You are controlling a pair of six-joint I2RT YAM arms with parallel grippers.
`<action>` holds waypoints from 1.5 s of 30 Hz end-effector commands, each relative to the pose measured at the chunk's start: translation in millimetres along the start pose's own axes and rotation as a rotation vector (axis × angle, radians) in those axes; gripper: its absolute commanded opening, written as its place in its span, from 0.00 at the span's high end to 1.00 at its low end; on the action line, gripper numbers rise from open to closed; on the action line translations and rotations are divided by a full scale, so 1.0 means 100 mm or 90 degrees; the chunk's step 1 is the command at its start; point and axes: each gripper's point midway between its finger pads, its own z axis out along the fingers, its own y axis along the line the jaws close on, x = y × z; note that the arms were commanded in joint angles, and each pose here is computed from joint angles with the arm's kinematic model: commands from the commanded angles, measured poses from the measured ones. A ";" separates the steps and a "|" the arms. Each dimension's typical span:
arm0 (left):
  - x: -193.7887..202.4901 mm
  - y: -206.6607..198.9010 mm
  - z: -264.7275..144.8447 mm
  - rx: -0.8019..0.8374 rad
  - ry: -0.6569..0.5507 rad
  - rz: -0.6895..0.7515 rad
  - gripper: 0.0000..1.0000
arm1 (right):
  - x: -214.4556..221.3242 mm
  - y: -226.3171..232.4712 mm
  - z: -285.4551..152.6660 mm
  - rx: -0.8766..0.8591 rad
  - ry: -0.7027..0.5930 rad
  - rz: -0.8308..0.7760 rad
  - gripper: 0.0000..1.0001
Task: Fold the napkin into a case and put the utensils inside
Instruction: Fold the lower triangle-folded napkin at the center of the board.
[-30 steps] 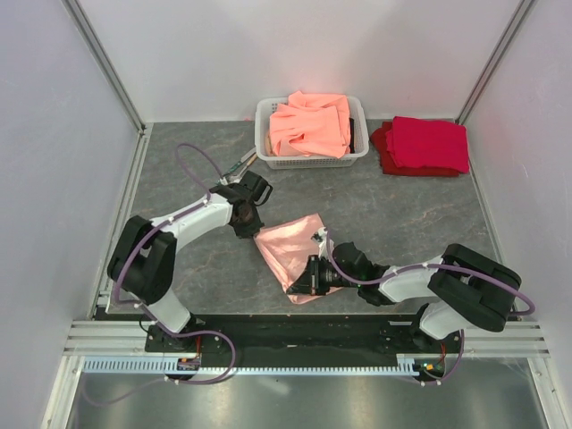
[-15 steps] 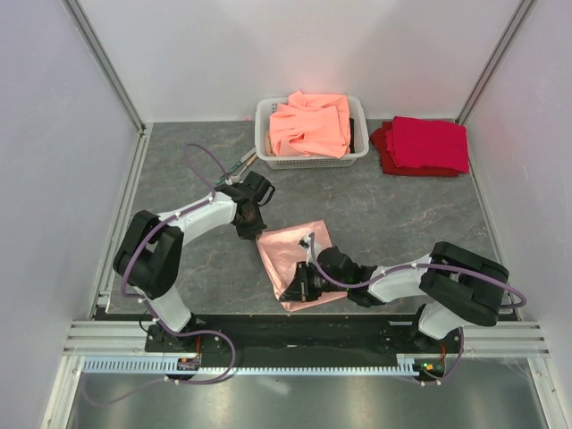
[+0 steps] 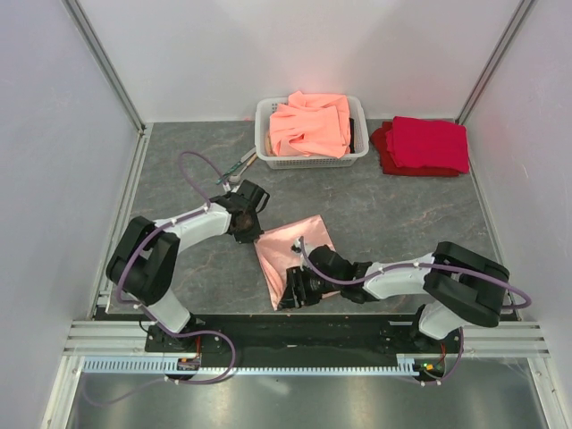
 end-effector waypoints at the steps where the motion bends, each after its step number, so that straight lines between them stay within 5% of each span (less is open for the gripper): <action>1: -0.26 -0.05 -0.08 0.027 -0.075 0.010 0.98 | -0.22 0.17 -0.13 0.035 -0.009 -0.056 0.39; 5: -0.24 -0.07 -0.11 0.039 -0.077 0.008 0.98 | -0.60 0.19 -0.24 0.056 -0.049 -0.056 0.27; 10: -0.22 -0.08 -0.10 0.046 -0.069 0.009 0.98 | -1.03 0.09 -0.30 0.066 -0.087 -0.048 0.27; 20: -0.20 -0.07 -0.14 0.053 -0.072 0.006 0.98 | -1.90 -0.11 0.03 0.086 -0.145 -0.034 0.90; 23: -0.19 -0.07 -0.14 0.054 -0.070 0.005 0.98 | -2.04 -0.24 0.14 0.103 -0.152 -0.033 1.00; 45: -0.33 -0.59 -0.40 0.175 -0.047 -0.035 0.98 | -1.89 -0.83 0.62 0.122 -0.086 0.001 1.00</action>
